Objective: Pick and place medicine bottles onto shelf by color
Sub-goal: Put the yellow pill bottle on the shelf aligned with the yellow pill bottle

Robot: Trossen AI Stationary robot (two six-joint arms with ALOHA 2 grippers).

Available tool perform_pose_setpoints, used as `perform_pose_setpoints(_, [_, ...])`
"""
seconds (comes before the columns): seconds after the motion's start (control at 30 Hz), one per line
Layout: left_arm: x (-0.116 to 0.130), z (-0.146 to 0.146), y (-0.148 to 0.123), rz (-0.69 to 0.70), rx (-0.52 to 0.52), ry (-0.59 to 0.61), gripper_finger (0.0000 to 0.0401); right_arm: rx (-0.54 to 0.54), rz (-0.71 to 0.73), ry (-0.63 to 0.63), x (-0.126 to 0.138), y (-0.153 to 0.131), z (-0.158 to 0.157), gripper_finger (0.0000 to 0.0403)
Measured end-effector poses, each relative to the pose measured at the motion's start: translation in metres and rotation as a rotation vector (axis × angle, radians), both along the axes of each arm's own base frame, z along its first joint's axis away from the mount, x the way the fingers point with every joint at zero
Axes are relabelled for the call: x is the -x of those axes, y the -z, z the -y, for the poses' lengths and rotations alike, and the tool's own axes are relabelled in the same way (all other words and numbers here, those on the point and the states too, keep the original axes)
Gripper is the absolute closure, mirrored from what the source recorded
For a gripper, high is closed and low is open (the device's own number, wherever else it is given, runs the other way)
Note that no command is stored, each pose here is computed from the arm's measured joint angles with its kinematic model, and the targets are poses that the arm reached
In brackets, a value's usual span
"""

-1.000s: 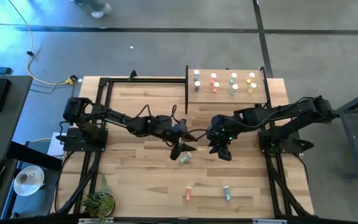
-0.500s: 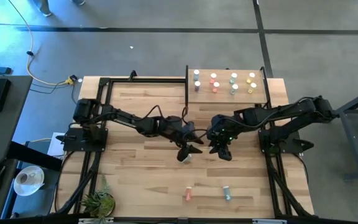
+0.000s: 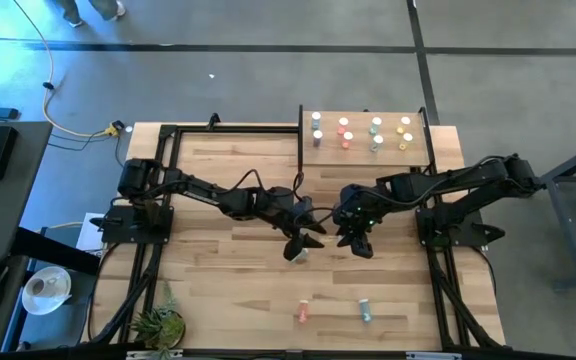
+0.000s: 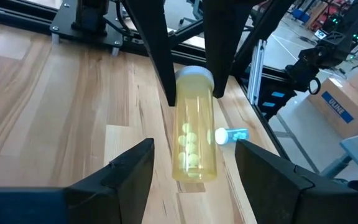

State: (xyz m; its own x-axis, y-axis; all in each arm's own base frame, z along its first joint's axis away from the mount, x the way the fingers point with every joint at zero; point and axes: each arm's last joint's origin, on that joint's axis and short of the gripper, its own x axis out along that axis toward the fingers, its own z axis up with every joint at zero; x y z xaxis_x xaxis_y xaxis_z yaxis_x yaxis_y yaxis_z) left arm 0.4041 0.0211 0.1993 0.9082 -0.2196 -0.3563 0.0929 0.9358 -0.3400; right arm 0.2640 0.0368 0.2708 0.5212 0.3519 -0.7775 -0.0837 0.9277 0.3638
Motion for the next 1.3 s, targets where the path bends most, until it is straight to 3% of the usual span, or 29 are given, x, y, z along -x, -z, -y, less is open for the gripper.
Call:
perform_pose_setpoints(0.63, [0.0002, 0.0007, 0.0, 0.002, 0.003, 0.026, 0.0303, -0.001, 0.002, 0.0, -0.0001, -0.0002, 0.0, 0.0295])
perform_pose_setpoints(0.97, [0.0002, 0.0007, 0.0, 0.002, 0.001, 0.025, 0.0305, 0.013, 0.0, 0.011, 0.0001, 0.0001, 0.0004, 0.0293])
perform_pose_setpoints(1.3, [0.0002, 0.0002, 0.0001, 0.007, -0.027, 0.022, 0.0306, 0.05, 0.002, 0.041, -0.0004, -0.0009, 0.0036, 0.0207])
